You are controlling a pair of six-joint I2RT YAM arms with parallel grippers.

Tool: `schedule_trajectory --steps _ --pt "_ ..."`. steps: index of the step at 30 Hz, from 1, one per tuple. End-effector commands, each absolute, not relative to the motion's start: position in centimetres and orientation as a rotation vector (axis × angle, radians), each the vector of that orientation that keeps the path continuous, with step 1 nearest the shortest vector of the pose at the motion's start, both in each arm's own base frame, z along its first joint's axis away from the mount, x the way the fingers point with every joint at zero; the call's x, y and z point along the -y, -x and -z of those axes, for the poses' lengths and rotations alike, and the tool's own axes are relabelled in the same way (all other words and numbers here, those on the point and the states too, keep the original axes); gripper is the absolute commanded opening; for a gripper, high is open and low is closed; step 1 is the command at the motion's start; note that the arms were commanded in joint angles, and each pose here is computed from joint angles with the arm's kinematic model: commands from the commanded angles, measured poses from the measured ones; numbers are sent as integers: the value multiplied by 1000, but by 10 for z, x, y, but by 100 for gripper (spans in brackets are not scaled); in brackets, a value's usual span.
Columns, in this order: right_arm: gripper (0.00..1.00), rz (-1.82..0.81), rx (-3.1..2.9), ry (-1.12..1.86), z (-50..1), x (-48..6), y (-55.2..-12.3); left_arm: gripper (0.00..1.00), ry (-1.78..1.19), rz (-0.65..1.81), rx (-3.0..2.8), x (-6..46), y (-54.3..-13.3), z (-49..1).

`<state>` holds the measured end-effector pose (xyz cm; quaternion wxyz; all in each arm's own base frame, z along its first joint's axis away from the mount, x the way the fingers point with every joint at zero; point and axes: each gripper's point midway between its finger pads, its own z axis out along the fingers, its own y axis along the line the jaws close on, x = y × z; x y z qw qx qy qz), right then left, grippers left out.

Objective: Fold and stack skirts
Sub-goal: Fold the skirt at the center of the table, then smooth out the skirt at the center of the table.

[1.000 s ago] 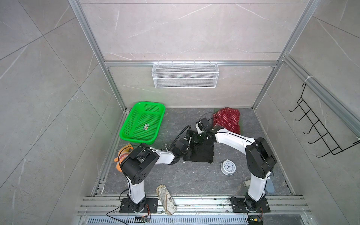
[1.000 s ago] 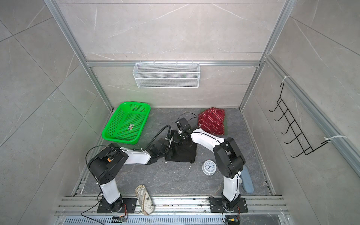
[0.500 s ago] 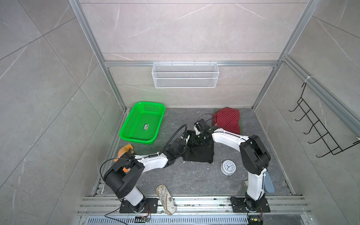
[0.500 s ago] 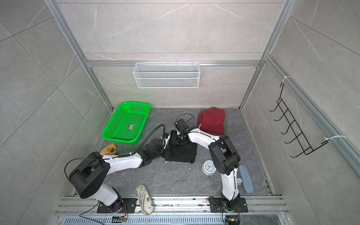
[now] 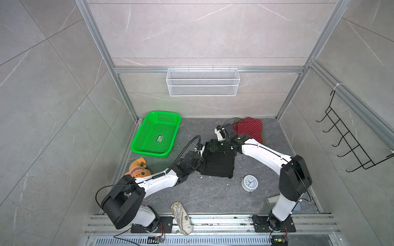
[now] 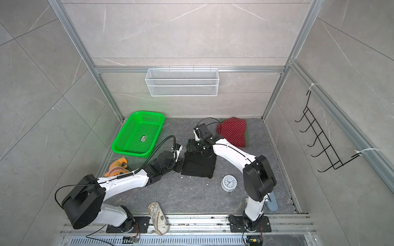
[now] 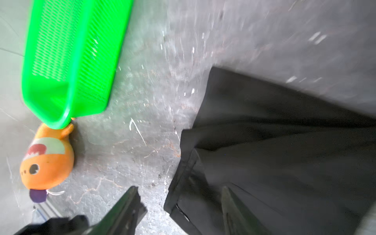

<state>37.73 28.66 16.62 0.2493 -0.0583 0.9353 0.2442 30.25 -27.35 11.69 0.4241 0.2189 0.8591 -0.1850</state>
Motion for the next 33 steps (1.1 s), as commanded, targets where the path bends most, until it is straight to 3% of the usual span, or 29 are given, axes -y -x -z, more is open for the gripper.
schedule_trajectory --steps 1,6,10,22,33 --pt "66 -542 -2596 168 -157 -255 -368 0 -618 516 -2090 292 -300 -134" --pt "64 -526 -2673 229 -125 -243 -349 0 -707 567 -2083 320 -296 -130" --pt "55 -613 -2722 285 -100 -255 -340 0 -755 616 -2075 342 -295 -125" --pt "31 -658 -2727 236 -72 -276 -392 0 -805 626 -2091 360 -295 -98" --pt "27 -800 -2724 116 -51 -271 -430 0 -800 552 -2209 350 -295 -47"
